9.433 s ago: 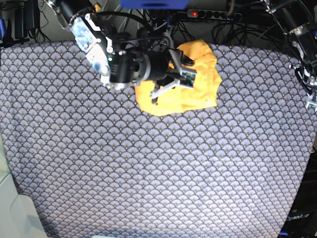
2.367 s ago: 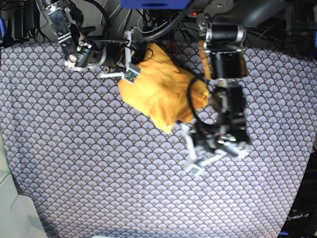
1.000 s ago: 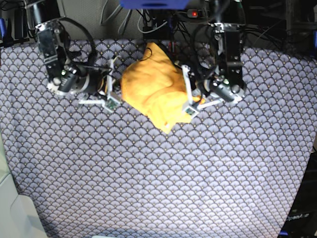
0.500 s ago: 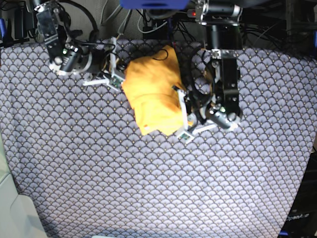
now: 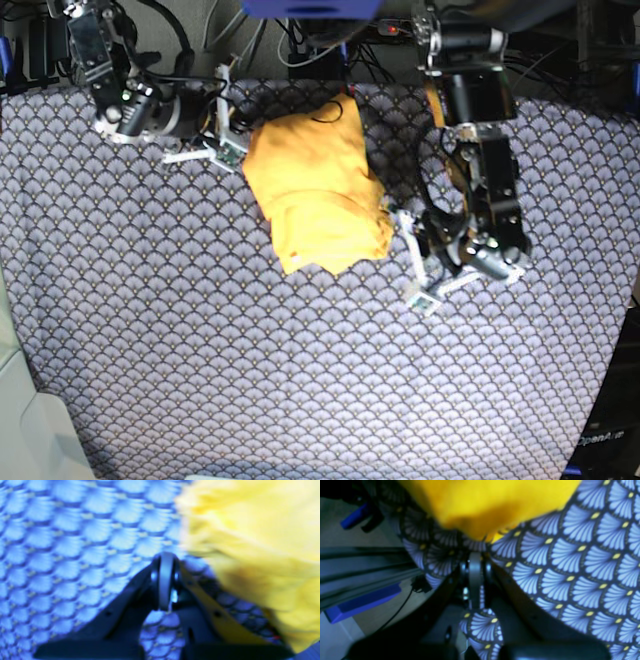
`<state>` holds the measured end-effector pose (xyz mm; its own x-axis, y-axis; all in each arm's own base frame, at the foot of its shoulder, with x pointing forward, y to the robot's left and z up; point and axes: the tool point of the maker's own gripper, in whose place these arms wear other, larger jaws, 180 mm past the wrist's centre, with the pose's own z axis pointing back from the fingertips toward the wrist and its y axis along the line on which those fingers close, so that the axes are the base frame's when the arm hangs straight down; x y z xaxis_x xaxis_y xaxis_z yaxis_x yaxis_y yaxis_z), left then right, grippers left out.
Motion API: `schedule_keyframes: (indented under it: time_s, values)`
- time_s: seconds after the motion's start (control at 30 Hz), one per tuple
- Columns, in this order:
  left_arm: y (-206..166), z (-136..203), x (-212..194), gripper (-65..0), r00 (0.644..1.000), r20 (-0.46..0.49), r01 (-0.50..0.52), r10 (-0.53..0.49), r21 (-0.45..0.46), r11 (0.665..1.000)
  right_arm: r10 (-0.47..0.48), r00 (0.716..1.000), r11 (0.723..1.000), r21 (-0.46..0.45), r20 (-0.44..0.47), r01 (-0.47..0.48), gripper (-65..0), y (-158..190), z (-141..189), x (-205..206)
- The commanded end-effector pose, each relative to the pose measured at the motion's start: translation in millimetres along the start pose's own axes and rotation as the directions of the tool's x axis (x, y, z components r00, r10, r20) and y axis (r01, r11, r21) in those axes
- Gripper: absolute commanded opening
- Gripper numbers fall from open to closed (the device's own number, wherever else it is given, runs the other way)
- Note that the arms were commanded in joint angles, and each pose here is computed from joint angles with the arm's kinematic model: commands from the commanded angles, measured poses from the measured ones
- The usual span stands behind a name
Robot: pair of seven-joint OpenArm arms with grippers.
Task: Fold the T-shirt properly
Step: 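Press and tuck the bundle's side with the left gripper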
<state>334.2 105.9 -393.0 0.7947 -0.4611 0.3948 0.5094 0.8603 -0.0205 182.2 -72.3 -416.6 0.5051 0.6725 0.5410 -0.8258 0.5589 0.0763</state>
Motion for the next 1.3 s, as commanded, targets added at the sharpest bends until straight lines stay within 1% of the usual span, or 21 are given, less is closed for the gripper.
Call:
schedule_keyframes:
  time_s: [0.0, 0.07, 0.23, 0.33, 0.4, 0.5, 0.57, 0.63, 0.8, 0.97, 1.13, 1.27]
  values:
    - [3.7, 6.6, 14.3, -65.0, 0.999, 0.040, 0.012, -0.012, 0.010, 1.000, 0.018, 0.999, 1.000, -0.017, 0.027, -0.017, -65.0, -7.6, 7.0, 6.8]
    - [7.0, 7.0, 11.6, -65.0, 0.999, 0.034, 0.012, -0.013, 0.017, 1.000, 0.027, 0.999, 0.999, -0.025, 0.019, -0.026, -65.0, -11.6, 9.1, 4.9]
    - [-1.7, 0.4, -0.9, -65.0, 1.000, 0.006, 0.013, -0.013, 0.000, 1.000, 0.050, 0.999, 0.994, -0.103, 0.017, -0.048, -65.0, -46.8, 22.4, 10.0]
    - [-14.5, -3.6, 4.2, -65.0, 1.000, 0.013, 0.012, -0.011, -0.030, 0.999, 0.075, 0.997, 0.987, -0.144, 0.021, -0.071, -65.0, -65.3, 29.6, 19.4]
    - [-20.4, -8.9, 1.8, -65.0, 1.000, 0.000, 0.005, -0.005, -0.052, 0.999, 0.080, 0.997, 0.984, -0.161, 0.023, -0.076, -65.0, -75.2, 30.6, 24.7]
    - [-28.4, -18.3, -2.2, -65.0, 1.000, -0.027, -0.005, 0.002, -0.088, 0.996, 0.065, 0.998, 0.985, -0.164, 0.021, -0.061, -65.0, -82.6, 26.7, 25.6]
    - [-38.0, -24.5, -3.7, -65.0, 0.999, -0.041, -0.014, 0.009, -0.118, 0.993, 0.045, 0.999, 0.988, -0.150, 0.029, -0.040, -65.0, -79.5, 20.2, 26.2]
    - [-48.3, -32.6, -0.7, -65.0, 1.000, -0.026, -0.021, 0.017, -0.153, 0.988, 0.027, 0.999, 0.991, -0.135, 0.036, -0.022, -65.0, -75.3, 15.0, 25.3]
    - [-58.2, -44.1, 14.9, -65.0, 1.000, -0.006, -0.031, 0.030, -0.208, 0.978, 0.016, 0.998, 0.993, -0.118, 0.062, -0.009, -65.0, -66.1, 9.5, 33.9]
    - [-51.5, -41.6, 39.7, -65.0, 0.999, 0.027, -0.018, 0.024, -0.213, 0.977, -0.006, 0.997, 0.996, -0.088, 0.081, 0.013, -65.0, -51.5, 2.5, 37.3]
    - [-47.9, -38.0, 49.2, -65.0, 0.999, 0.045, -0.011, 0.021, -0.206, 0.978, 0.021, 0.996, 0.998, -0.060, 0.088, -0.015, -65.0, -30.6, 4.5, 37.7]
    - [-44.4, -34.0, 61.3, -65.0, 0.997, 0.080, -0.004, 0.020, -0.199, 0.980, 0.023, 0.996, 0.998, -0.056, 0.087, -0.018, -65.0, -25.0, 6.4, 35.9]
